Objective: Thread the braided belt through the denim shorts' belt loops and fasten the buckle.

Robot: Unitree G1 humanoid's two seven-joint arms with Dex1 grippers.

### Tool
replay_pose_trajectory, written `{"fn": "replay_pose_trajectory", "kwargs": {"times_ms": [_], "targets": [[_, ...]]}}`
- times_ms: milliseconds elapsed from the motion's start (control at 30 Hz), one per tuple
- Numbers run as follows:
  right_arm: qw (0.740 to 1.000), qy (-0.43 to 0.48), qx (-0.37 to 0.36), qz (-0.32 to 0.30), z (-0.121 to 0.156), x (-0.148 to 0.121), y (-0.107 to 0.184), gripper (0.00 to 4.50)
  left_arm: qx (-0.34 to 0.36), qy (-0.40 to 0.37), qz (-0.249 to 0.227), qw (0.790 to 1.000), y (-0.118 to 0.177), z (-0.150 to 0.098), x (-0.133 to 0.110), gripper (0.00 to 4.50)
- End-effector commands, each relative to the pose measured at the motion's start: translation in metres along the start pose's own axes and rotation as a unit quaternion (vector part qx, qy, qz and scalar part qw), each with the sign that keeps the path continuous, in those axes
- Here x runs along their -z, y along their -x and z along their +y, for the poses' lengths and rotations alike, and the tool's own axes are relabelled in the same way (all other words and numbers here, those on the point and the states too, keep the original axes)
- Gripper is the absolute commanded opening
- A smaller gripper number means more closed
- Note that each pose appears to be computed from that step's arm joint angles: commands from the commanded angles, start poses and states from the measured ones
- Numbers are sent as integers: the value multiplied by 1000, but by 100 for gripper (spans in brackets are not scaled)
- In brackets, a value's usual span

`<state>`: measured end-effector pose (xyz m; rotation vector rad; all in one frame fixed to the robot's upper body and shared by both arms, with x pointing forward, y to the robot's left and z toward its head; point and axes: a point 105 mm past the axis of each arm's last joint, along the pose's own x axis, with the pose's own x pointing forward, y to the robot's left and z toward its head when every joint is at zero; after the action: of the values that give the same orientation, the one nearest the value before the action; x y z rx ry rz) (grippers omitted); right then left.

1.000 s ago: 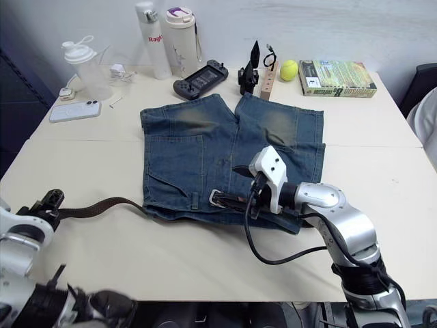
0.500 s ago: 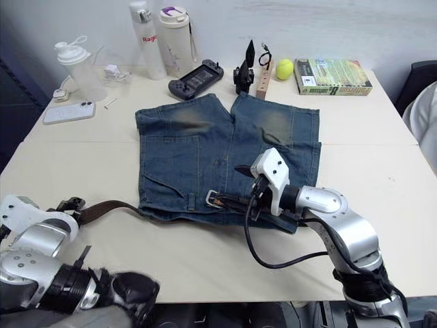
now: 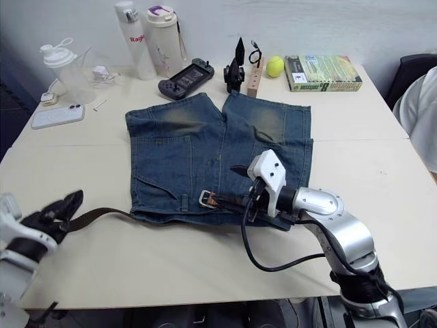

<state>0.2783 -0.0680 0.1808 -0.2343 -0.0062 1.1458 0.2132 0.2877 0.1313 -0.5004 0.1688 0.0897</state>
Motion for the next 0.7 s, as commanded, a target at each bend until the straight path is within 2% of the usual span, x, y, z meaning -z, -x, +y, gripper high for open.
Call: {"fn": "replay_pose_trajectory", "kwargs": {"times_ms": [33,167,333,600,700], "targets": [[998,47,-42,-10,6,-13,1,440,-12,26,-17,999,10,-2,-2,347],[997,50,-54,-5,4,-11,3,440,-5,41,-18,999,8,-16,-2,347],[997,49,-57,-4,4,-9,2,440,-8,61,-25,998,9,-20,-2,347],[998,49,-46,-13,3,-11,-1,440,-89,95,41,991,38,24,32,347],[998,49,-43,-14,3,-12,-2,440,-80,71,60,992,42,22,40,347]]}}
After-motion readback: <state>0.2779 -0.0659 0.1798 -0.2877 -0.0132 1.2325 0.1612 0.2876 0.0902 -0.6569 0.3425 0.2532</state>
